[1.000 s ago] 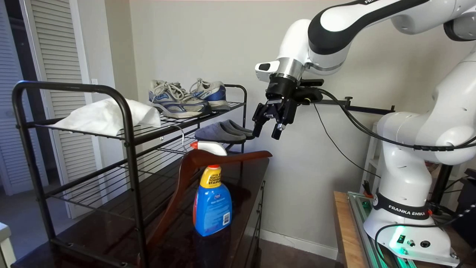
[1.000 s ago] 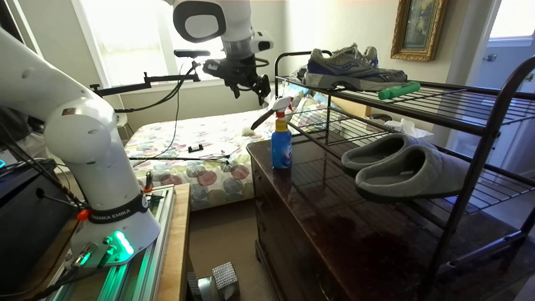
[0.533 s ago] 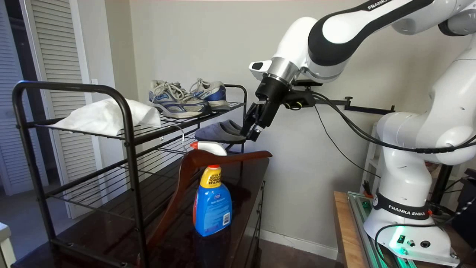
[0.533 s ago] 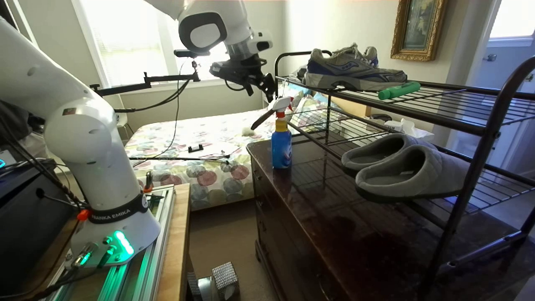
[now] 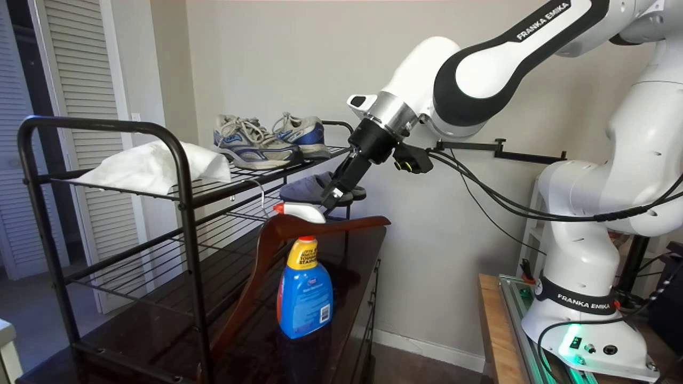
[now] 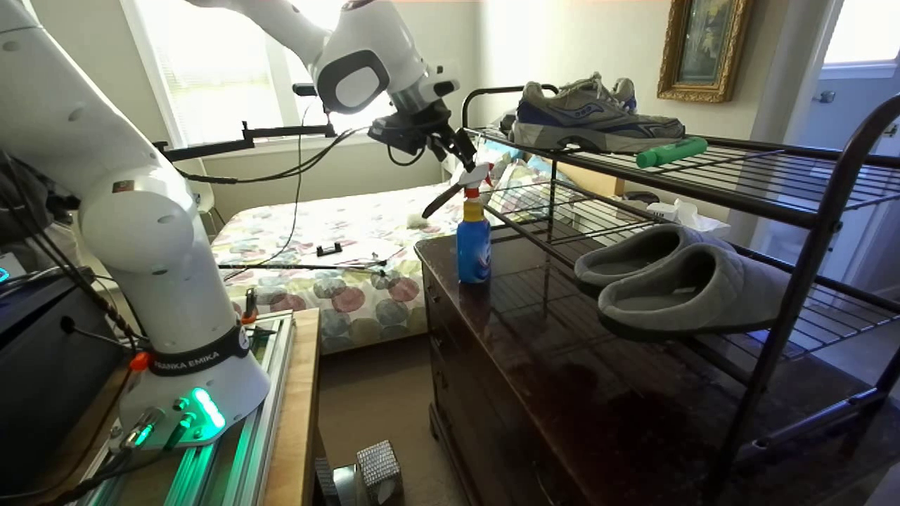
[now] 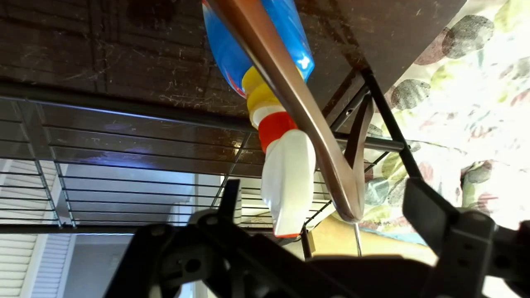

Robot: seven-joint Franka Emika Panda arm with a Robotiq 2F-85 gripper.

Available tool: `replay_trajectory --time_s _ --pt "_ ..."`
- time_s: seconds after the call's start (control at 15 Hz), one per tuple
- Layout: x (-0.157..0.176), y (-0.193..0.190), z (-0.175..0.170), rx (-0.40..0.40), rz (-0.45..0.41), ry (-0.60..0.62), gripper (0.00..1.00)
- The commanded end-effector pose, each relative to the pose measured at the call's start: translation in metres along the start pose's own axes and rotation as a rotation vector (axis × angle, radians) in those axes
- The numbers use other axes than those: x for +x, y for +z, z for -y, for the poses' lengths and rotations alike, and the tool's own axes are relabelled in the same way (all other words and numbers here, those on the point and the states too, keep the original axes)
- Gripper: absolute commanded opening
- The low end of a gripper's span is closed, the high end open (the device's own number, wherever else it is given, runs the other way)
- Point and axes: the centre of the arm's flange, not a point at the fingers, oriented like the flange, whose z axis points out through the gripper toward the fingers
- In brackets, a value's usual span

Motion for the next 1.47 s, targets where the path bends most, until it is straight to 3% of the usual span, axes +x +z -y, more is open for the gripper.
replay_trajectory --time_s 0.0,0.33,0.67,0.73,0.8,0.93,1.07,1.2,1.27,1.33,1.4 --pt "0.008 0.027 0.001 -0.033 -0.026 -0.021 0.96" --pt "0.012 0.047 -0.003 -0.041 -0.041 -0.039 0.85" --pt "0.026 0.049 -0.01 -0.05 -0.068 -0.026 0.83" --pt "0.028 0.049 -0.011 -0.051 -0.071 -0.023 0.79" --pt "0.029 0.049 -0.012 -0.052 -0.071 -0.02 0.6" --pt "0.028 0.049 -0.013 -0.05 -0.069 -0.019 0.53" --pt "0.028 0.048 -0.014 -0.049 -0.07 -0.015 0.38" --pt "0.029 0.044 -0.018 -0.049 -0.068 -0.009 0.65" --pt "0.029 0.044 -0.02 -0.042 -0.065 -0.003 0.55" --pt "0.029 0.043 -0.022 -0.04 -0.065 0.002 0.82" --pt "0.029 0.043 -0.023 -0.041 -0.065 0.006 0.83"
